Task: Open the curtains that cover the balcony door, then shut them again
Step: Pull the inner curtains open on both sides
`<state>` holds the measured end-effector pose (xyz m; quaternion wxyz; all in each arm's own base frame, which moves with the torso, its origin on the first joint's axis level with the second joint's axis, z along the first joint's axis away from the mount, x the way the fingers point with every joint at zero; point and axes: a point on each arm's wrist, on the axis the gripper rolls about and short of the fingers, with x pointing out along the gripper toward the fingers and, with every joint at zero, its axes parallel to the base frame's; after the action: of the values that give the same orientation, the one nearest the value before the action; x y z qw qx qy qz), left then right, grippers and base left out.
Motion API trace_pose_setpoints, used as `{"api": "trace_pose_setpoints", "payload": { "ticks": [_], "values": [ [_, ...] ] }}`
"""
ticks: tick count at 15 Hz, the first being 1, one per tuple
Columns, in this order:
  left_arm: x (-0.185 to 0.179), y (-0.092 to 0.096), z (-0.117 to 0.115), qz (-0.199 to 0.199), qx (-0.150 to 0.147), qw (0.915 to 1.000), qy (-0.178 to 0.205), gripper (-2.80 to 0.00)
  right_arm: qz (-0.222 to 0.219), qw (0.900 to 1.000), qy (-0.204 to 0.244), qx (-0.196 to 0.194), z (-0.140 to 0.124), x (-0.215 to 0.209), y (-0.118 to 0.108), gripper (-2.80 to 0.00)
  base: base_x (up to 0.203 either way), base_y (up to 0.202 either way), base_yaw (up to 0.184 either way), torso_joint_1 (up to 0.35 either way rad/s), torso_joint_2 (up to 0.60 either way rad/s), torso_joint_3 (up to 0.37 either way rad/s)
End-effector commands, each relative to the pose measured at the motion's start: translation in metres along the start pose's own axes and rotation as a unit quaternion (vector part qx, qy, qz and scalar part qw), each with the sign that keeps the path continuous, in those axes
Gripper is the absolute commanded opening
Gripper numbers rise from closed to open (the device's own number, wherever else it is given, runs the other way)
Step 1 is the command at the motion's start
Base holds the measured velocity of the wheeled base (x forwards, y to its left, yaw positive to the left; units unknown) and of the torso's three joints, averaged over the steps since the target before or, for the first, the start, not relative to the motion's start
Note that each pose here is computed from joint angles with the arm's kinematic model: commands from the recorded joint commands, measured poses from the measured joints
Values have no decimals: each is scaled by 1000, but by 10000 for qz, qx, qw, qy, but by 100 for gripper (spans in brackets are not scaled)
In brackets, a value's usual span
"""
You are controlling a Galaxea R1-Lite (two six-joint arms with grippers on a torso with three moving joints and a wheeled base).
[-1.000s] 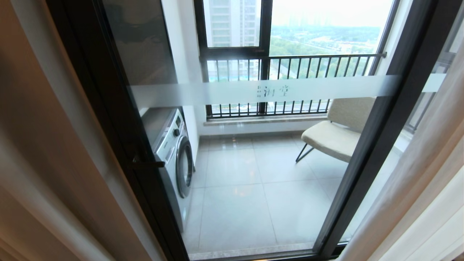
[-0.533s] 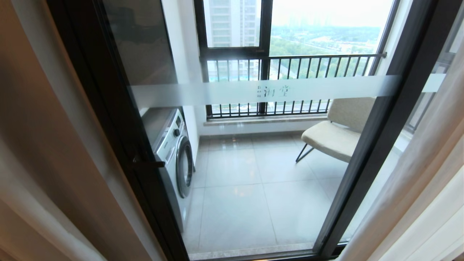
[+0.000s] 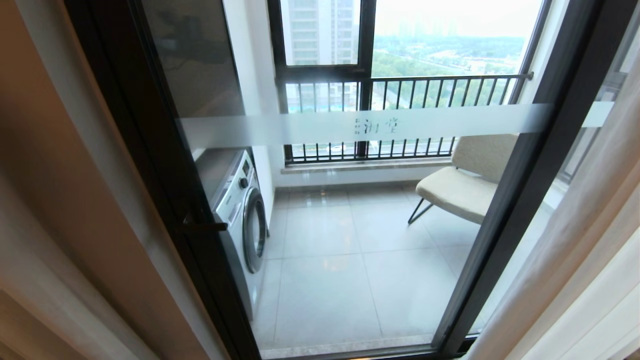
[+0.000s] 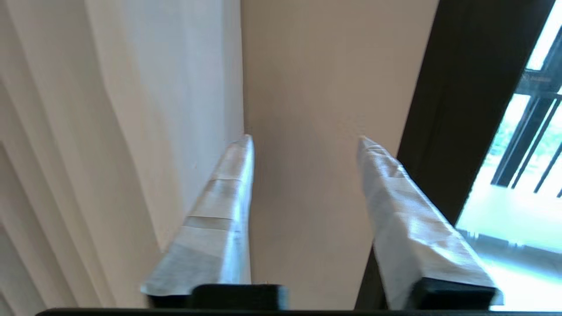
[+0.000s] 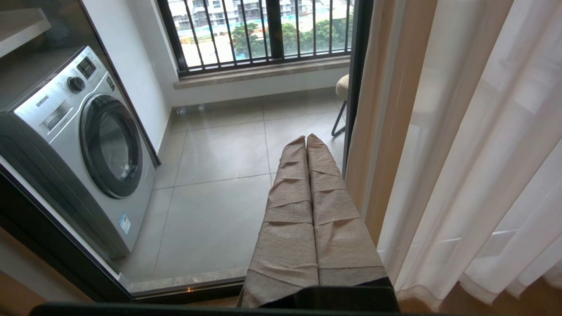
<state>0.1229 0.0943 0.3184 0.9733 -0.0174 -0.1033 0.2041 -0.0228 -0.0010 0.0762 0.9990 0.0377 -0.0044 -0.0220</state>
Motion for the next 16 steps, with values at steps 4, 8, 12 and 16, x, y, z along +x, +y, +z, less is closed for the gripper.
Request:
{"api": "trace_pose_setpoints", "payload": {
  "ticks": [4,8,12,16],
  "values": [
    [-33,-6,-25,-14,-134,9997,212,-280,0,10000,-1,-1,0,0,0,-280,0,0,0,0,0,0],
    [-39,-9,-44,-223,-252,9981,510,-280,0,10000,-2,1,0,0,0,-280,0,0,0,0,0,0],
    [-52,-14,-63,-791,-376,9928,819,-280,-1,10000,5,-1,0,0,0,-280,0,0,0,0,0,0],
    [-74,-43,-87,-1938,-575,9712,1263,-280,0,10000,-2,-1,0,0,0,-280,0,0,0,0,0,0]
  ]
}}
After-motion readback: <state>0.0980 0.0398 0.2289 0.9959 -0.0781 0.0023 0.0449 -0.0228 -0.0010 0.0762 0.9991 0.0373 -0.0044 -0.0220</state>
